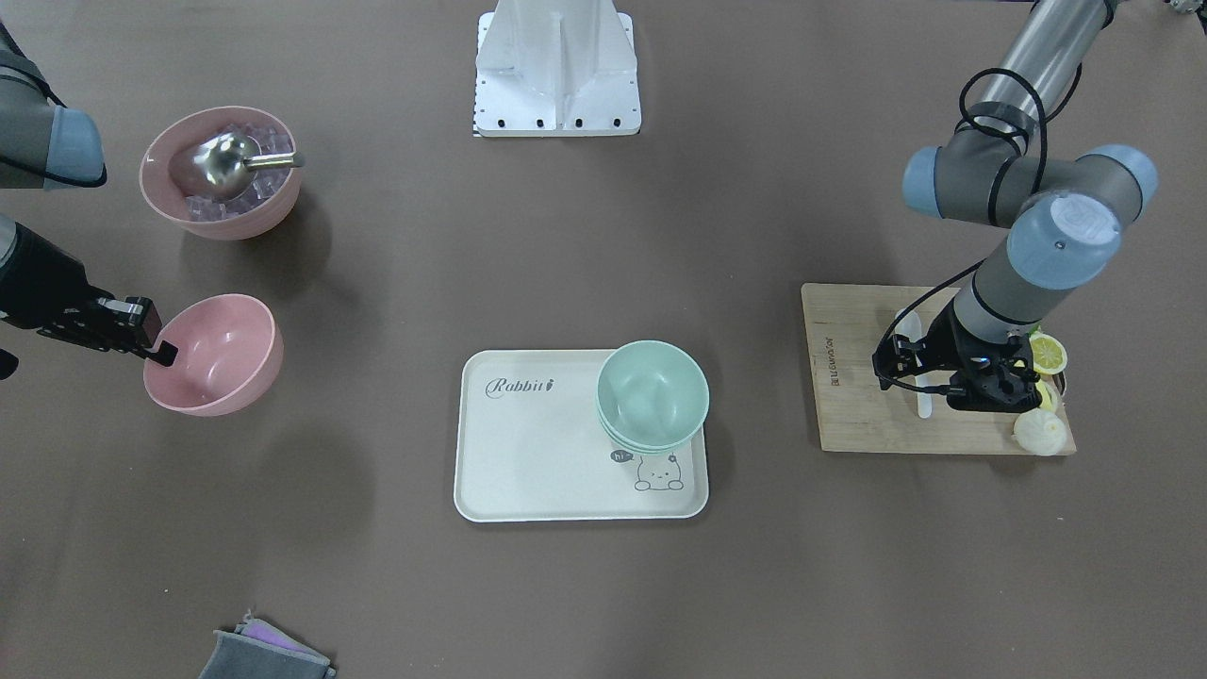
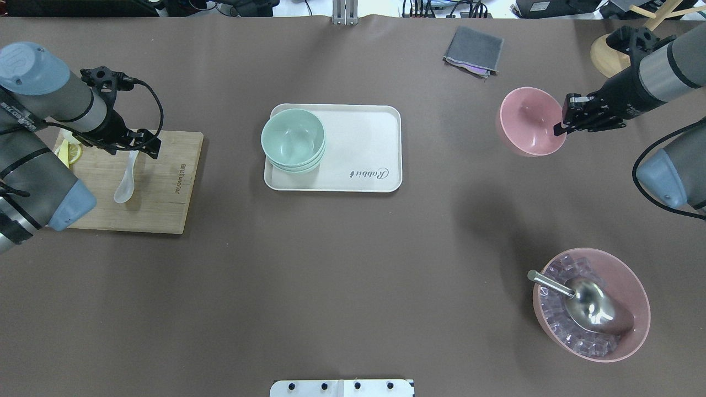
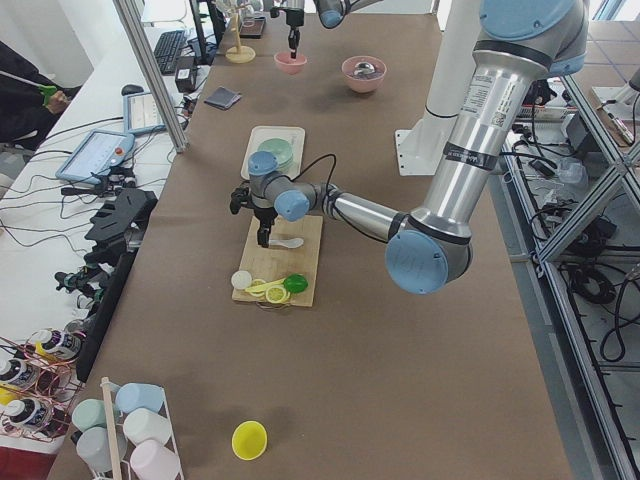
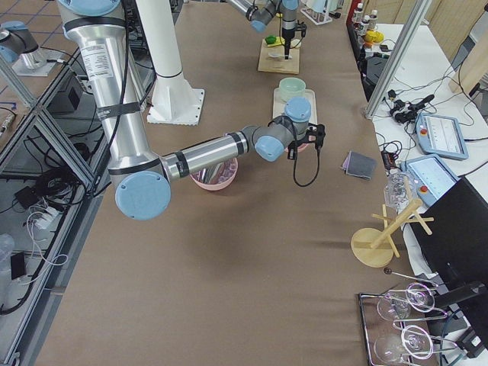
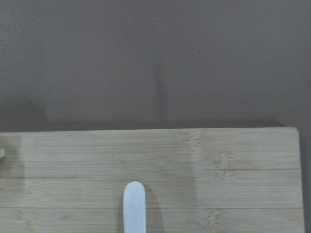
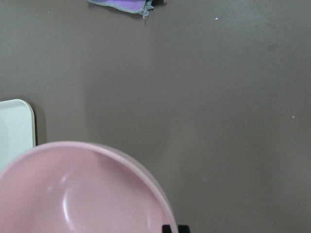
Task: Stack pink bowl on green and place spoon
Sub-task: 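Grasp the pink bowl rim with the right gripper while the left gripper grasps the spoon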
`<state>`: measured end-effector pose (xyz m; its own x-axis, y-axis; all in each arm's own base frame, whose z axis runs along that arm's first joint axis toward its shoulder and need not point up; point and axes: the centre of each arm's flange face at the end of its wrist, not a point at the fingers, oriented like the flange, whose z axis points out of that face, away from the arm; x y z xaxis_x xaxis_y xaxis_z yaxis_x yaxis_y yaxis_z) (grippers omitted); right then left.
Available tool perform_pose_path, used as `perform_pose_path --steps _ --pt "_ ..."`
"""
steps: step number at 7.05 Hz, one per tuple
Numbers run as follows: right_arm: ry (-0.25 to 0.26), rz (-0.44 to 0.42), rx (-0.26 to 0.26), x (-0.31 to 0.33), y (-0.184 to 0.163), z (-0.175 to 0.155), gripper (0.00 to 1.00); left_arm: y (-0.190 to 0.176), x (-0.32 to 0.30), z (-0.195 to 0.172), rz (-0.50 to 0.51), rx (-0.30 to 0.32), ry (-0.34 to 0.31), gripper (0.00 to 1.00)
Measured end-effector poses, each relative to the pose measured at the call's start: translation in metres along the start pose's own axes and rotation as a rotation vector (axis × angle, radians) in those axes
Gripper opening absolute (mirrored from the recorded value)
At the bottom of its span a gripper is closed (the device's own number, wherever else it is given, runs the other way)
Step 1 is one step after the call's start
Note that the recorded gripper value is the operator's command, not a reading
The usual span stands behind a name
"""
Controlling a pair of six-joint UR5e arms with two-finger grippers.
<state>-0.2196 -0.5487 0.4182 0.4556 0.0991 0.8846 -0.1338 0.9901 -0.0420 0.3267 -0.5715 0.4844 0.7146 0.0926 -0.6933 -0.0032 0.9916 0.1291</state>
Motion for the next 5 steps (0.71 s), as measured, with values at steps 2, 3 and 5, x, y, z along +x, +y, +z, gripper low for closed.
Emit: perform_pose_path --steps 2,3,5 --pt "-0.01 0.008 -0.005 -0.016 -0.003 0.005 0.0 0.002 -0.005 0.004 -0.004 -0.004 -0.002 0.72" --pt "-0.013 0.008 -0.006 -0.021 -0.004 0.007 0.0 0.004 -0.007 0.005 -0.007 -0.007 -0.003 0.58" --pt "-0.019 0.004 -0.007 -0.029 -0.004 0.007 0.0 0.006 -0.008 0.005 -0.015 -0.01 -0.004 0.32"
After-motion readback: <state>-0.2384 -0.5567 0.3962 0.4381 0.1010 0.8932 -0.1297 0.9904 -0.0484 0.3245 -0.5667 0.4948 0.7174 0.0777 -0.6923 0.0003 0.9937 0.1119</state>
